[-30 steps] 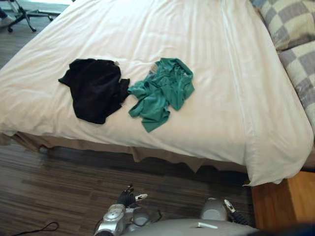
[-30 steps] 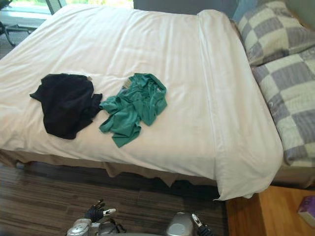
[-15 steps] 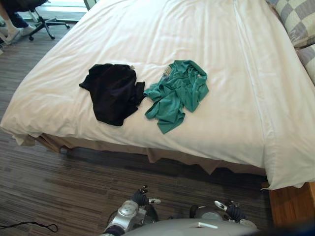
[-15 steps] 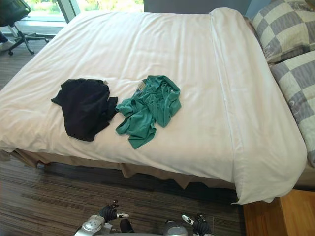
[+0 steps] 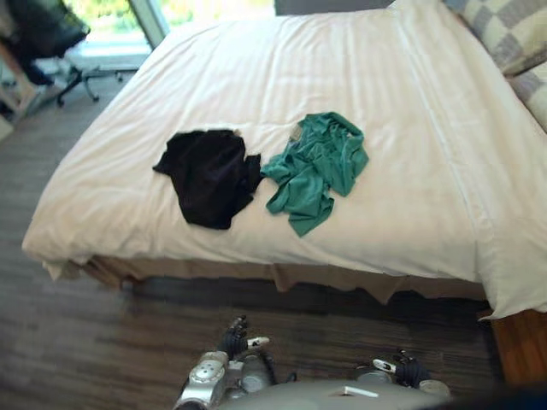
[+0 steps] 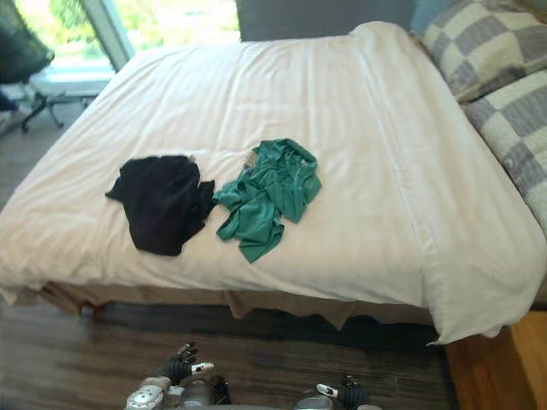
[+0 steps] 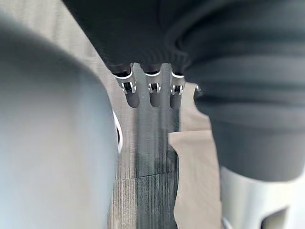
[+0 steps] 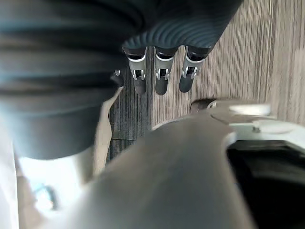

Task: Tidy the bed and pick cloth on bed and put in laundry

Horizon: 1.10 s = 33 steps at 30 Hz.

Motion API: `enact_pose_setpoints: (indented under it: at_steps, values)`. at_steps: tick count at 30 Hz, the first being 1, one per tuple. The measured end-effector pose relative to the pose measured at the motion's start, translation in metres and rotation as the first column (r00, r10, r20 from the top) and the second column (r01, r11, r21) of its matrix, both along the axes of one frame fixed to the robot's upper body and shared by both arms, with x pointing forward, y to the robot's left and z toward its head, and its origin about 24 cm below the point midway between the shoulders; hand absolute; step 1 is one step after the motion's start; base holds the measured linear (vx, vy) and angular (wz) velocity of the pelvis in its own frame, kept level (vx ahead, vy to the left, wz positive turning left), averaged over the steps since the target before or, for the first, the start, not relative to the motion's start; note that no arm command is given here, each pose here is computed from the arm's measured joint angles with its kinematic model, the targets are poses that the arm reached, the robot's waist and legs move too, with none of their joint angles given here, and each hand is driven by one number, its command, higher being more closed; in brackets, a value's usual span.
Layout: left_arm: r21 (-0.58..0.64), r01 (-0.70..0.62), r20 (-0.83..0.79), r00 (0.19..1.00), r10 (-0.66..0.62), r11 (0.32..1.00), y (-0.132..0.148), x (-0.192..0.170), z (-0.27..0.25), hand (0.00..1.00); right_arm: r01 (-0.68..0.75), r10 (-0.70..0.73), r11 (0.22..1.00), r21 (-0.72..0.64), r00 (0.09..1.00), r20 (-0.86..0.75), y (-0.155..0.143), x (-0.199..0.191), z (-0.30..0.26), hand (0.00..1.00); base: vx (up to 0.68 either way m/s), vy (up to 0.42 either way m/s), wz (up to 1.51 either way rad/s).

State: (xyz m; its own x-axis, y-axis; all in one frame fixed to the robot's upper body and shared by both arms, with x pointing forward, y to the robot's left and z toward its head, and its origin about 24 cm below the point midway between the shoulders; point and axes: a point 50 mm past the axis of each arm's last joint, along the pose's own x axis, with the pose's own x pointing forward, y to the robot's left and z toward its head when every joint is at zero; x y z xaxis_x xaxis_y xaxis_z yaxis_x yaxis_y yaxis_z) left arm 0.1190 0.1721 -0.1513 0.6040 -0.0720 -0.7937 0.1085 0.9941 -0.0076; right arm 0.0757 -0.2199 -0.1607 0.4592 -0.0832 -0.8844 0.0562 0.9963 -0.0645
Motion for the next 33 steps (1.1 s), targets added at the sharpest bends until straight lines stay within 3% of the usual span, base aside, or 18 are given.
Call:
enact_pose_setpoints:
  at_steps: [5, 11, 18, 21, 27, 30, 32, 33]
  values:
    - [0.024, 0.027, -0.007, 1.0, -0.027, 0.999, 0.006, 0.007, 0.001, 0.0, -0.029, 0.029, 0.999, 0.041, 1.0, 0.012, 0.019, 0.002, -0.003, 0.0, 0.19, 0.287, -0.2]
    - [0.065, 0.111, -0.063, 0.992, -0.107, 0.992, 0.009, 0.001, -0.001, 0.0, -0.215, 0.216, 0.976, -0.026, 0.974, 0.069, 0.017, 0.021, 0.004, 0.0, 0.22, 0.127, 0.02]
    - [-0.001, 0.099, -0.115, 0.989, -0.098, 0.995, -0.017, 0.0, -0.006, 0.0, -0.137, 0.128, 0.989, 0.051, 0.981, 0.145, 0.003, 0.019, 0.009, 0.0, 0.22, -0.056, 0.58]
    - [-0.022, -0.05, -0.108, 0.993, 0.047, 0.999, -0.011, -0.003, -0.006, 0.0, -0.071, 0.05, 0.99, 0.121, 0.984, 0.169, 0.006, 0.019, 0.009, 0.0, 0.11, -0.035, 0.17]
    - [-0.097, -0.345, -0.105, 0.936, 0.335, 0.934, 0.002, -0.006, -0.006, 0.0, 0.073, -0.095, 0.984, 0.163, 0.987, 0.131, 0.008, 0.015, 0.005, 0.0, 0.03, -0.009, 0.07]
    - [-0.078, -0.499, -0.131, 0.864, 0.487, 0.863, 0.013, -0.016, -0.008, 0.0, 0.309, -0.323, 0.937, 0.162, 0.944, 0.068, 0.003, 0.006, 0.001, 0.0, -0.01, 0.002, 0.06]
    - [-0.06, -0.603, -0.152, 0.793, 0.589, 0.796, 0.021, -0.025, -0.01, 0.0, 0.483, -0.494, 0.86, 0.166, 0.869, 0.029, 0.004, -0.001, -0.002, 0.0, -0.04, 0.003, 0.03]
    - [-0.045, -0.679, -0.165, 0.728, 0.665, 0.732, 0.027, -0.031, -0.011, 0.0, 0.601, -0.608, 0.784, 0.158, 0.794, -0.003, 0.002, -0.008, -0.004, 0.0, -0.07, 0.012, 0.04]
